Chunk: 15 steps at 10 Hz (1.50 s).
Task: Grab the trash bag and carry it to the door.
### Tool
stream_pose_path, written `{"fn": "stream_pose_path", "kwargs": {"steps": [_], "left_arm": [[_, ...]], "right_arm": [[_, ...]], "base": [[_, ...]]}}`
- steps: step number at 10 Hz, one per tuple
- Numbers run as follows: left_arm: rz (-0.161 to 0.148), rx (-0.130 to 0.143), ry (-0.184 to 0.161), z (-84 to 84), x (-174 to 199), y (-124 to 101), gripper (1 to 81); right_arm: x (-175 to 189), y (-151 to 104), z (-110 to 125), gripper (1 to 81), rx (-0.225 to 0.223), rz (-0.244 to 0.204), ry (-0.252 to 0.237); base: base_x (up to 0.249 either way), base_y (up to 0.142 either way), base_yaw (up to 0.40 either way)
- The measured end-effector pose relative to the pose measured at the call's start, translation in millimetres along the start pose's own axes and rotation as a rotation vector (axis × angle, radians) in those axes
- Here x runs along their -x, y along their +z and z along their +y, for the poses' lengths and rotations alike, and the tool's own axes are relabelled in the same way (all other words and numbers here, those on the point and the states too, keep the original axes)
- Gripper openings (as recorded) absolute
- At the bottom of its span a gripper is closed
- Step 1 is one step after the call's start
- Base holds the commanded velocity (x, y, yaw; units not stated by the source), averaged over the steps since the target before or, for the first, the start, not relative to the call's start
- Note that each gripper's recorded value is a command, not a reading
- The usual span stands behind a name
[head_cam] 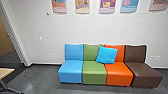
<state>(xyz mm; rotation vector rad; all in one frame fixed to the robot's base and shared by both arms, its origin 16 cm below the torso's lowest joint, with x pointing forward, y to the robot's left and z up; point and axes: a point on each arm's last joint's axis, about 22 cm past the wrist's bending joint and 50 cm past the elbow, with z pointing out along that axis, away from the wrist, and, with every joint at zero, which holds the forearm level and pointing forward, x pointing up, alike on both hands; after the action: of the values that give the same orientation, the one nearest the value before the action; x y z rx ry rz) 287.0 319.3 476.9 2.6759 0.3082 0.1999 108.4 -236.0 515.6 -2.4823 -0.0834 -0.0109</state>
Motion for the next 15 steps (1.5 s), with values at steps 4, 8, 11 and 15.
{"fn": "stream_pose_path", "kwargs": {"steps": [4,8,11,15], "left_arm": [[0.034,0.022,0.025,8.7,-31.9,16.2,81.1],[0.046,0.027,0.033,4.7,-45.8,34.8,81.1],[-0.006,0.013,0.009,-12.2,-35.5,65.0,81.1],[-0.061,0.006,-0.007,-24.6,-43.5,105.7,81.1]], "right_arm": [[-123.7,-13.0,26.1,81.1,0.037,0.135,-0.076],[-220.2,-8.3,8.2,81.1,0.007,0.177,-0.146],[-261.2,3.3,24.4,81.1,0.007,0.145,-0.114],[-307.2,22.1,49.2,81.1,0.003,0.116,-0.074]], "base": [[0.0,0.0,0.0],[0.0,0.0,0.0],[0.0,0.0,0.0],[0.0,0.0,0.0]]}}
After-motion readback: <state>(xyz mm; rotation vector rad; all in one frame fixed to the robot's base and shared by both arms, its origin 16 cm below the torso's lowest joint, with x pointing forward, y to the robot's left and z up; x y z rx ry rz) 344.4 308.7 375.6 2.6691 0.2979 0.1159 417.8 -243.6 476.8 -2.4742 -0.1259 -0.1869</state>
